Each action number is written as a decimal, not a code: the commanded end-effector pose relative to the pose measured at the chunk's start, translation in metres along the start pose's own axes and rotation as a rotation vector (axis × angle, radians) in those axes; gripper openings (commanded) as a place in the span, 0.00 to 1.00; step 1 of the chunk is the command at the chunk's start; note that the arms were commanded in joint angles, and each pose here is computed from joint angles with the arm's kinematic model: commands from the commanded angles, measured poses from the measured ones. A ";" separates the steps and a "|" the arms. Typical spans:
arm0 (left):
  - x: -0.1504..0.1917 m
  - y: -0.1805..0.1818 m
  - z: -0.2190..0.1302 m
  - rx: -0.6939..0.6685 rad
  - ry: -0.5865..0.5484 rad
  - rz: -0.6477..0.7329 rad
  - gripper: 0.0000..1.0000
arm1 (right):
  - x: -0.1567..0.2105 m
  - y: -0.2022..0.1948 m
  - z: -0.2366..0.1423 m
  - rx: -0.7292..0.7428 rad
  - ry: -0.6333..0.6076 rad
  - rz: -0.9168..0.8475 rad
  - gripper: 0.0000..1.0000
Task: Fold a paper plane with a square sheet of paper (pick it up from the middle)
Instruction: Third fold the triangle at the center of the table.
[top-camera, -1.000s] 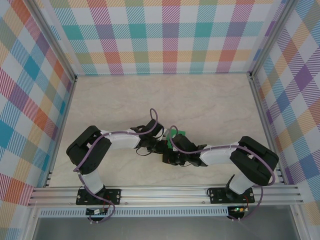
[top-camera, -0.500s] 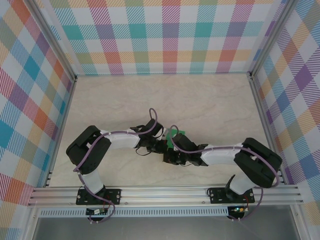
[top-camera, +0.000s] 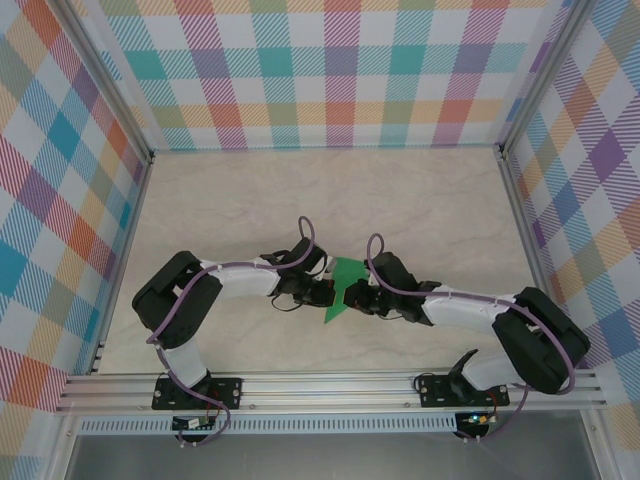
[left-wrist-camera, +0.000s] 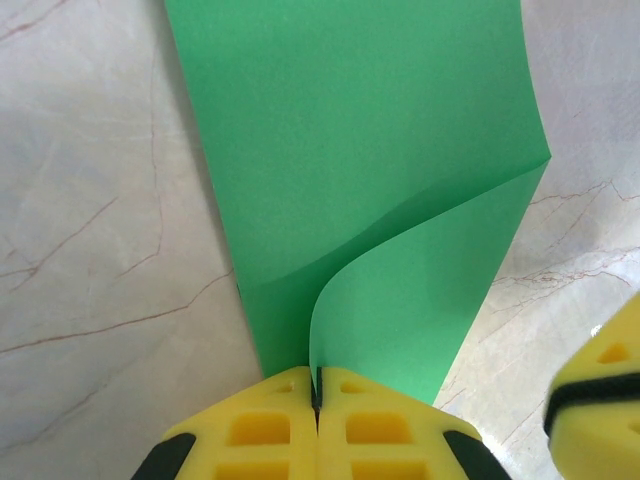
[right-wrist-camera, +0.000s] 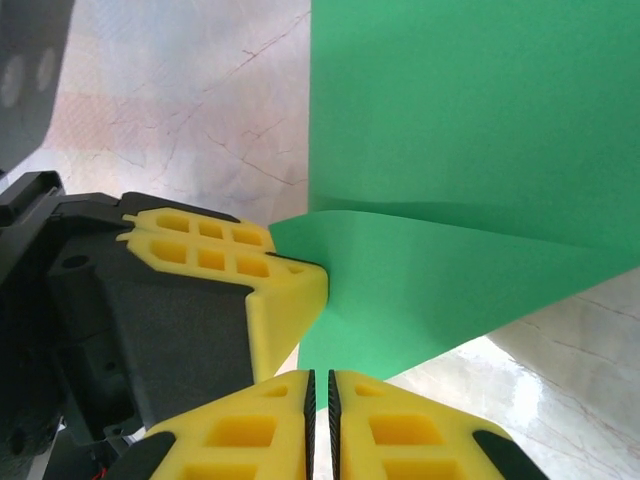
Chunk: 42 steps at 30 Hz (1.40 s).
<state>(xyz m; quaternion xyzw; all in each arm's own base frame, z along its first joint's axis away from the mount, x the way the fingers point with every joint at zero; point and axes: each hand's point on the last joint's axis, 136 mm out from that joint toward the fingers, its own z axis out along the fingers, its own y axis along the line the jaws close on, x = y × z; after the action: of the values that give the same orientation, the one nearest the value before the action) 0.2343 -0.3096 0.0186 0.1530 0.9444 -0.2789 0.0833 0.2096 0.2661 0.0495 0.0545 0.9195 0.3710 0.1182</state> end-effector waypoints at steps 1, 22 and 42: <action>0.024 0.029 0.005 -0.105 0.068 -0.046 0.00 | -0.013 0.012 0.003 -0.043 -0.003 -0.018 0.14; 0.026 0.030 0.007 -0.113 0.083 -0.048 0.00 | -0.021 -0.011 0.008 0.007 0.026 0.005 0.16; 0.027 0.031 0.006 -0.117 0.084 -0.048 0.00 | -0.031 -0.037 0.018 0.022 0.047 0.052 0.15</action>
<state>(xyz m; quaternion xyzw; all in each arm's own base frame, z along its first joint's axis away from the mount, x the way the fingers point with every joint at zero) 0.2342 -0.3095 0.0186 0.1530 0.9446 -0.2784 0.0830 0.2448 0.2481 0.0173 0.0823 0.9204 0.3725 0.0851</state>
